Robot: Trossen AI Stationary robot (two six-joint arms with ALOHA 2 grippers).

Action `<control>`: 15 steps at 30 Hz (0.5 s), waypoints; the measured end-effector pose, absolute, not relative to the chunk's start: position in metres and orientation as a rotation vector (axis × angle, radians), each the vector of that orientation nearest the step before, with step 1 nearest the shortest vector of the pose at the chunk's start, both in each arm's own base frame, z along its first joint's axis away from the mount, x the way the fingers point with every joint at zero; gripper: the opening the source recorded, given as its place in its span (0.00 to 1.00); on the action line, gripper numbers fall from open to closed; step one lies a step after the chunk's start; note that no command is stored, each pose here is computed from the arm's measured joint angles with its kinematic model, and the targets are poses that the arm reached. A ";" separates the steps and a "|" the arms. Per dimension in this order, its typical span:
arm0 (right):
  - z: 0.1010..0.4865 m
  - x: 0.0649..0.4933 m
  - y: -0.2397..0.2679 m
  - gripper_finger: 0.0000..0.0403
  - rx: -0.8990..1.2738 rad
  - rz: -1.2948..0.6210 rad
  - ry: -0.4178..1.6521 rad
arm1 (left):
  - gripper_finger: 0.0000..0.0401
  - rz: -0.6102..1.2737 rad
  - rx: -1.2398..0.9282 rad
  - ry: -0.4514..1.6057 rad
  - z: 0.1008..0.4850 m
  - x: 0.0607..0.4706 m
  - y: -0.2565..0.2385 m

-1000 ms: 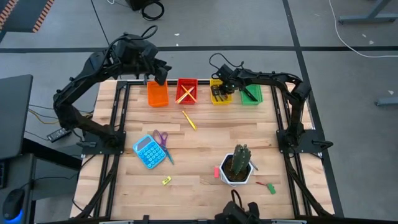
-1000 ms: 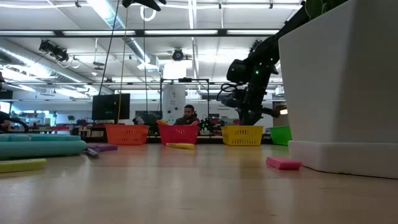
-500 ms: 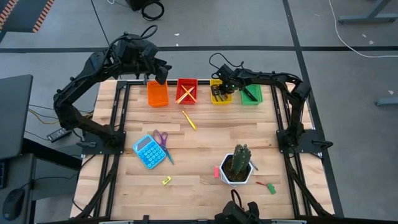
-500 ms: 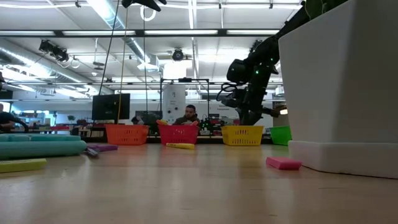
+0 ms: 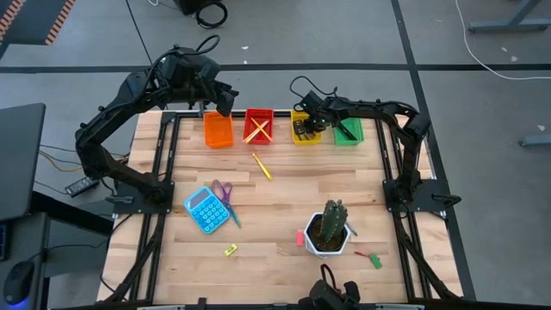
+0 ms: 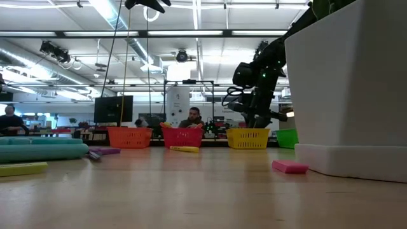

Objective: Sort crayons/erasers/pens/pencils in bins
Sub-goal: Put the gray crayon into the yellow bin

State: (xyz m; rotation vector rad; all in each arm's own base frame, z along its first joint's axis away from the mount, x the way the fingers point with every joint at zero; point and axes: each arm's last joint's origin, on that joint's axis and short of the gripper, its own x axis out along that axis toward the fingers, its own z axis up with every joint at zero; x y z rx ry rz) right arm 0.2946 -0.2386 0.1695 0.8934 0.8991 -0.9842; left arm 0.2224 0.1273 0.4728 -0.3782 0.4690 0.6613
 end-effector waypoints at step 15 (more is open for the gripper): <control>0.230 0.277 -0.218 0.31 0.844 -0.892 0.837 | 0.34 0.668 -0.404 0.460 0.473 0.222 0.127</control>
